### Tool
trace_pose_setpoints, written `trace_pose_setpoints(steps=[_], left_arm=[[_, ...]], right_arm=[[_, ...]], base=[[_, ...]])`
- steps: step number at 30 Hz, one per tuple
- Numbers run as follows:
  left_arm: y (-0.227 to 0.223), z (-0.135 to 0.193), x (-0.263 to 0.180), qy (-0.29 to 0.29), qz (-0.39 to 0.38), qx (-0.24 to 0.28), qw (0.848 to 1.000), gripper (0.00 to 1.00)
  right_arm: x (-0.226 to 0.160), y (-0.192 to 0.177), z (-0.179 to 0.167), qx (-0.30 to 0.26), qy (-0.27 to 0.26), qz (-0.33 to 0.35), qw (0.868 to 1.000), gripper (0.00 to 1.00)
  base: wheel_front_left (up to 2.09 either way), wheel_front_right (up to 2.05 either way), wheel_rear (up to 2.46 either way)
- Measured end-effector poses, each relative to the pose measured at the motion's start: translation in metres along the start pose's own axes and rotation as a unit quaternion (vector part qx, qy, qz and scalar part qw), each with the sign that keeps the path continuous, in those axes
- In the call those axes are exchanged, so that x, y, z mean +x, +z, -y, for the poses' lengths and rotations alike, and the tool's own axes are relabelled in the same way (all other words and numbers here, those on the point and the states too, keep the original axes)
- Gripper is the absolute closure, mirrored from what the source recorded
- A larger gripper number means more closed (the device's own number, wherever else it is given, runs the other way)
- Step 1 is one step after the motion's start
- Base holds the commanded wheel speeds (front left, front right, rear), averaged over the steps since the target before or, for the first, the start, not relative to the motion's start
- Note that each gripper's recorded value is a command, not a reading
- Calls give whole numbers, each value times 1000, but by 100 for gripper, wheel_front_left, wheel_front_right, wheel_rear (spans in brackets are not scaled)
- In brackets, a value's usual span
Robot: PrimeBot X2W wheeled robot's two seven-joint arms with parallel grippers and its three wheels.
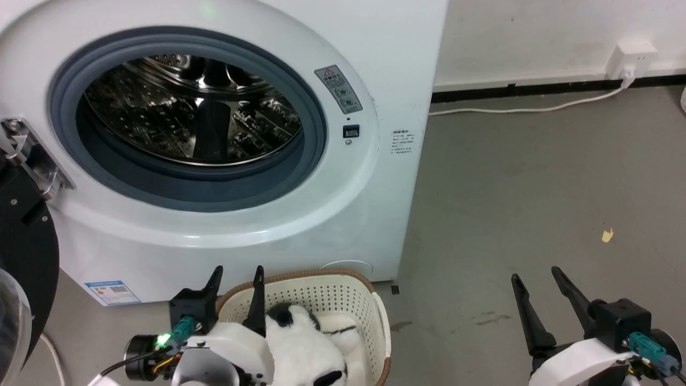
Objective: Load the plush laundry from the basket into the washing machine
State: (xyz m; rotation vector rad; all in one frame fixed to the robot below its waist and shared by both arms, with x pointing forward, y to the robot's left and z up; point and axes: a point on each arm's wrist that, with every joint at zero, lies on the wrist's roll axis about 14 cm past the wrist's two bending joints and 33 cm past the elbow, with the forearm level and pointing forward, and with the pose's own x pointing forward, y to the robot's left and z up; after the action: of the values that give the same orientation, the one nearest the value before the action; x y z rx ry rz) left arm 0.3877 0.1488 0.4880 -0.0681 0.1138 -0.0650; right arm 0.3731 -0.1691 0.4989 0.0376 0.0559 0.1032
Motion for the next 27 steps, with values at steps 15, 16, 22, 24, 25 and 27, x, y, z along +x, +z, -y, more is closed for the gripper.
trace_pose_setpoints(steps=[15, 16, 22, 24, 25, 27], left_arm=[[-73, 29, 25, -28, -148, -42, 988, 0], [-78, 32, 26, -30, -159, -46, 986, 0], [-110, 45, 30, -41, -219, -55, 973, 0], [-119, 47, 31, -42, -234, -55, 970, 0], [-124, 49, 32, -45, -243, -55, 968, 0], [-135, 51, 32, -47, -261, -54, 963, 0]], right_arm=[[13, -26, 14, 19, -20, -32, 999, 0], [15, -28, 15, 21, -22, -33, 999, 0], [20, -40, 22, 30, -32, -45, 998, 0], [23, -43, 24, 32, -35, -48, 998, 0], [23, -45, 25, 34, -36, -51, 997, 0], [25, -51, 27, 35, -39, -57, 997, 0]], base=[[0, 0, 0], [0, 0, 0], [0, 0, 0], [0, 0, 0], [0, 0, 0], [0, 0, 0]])
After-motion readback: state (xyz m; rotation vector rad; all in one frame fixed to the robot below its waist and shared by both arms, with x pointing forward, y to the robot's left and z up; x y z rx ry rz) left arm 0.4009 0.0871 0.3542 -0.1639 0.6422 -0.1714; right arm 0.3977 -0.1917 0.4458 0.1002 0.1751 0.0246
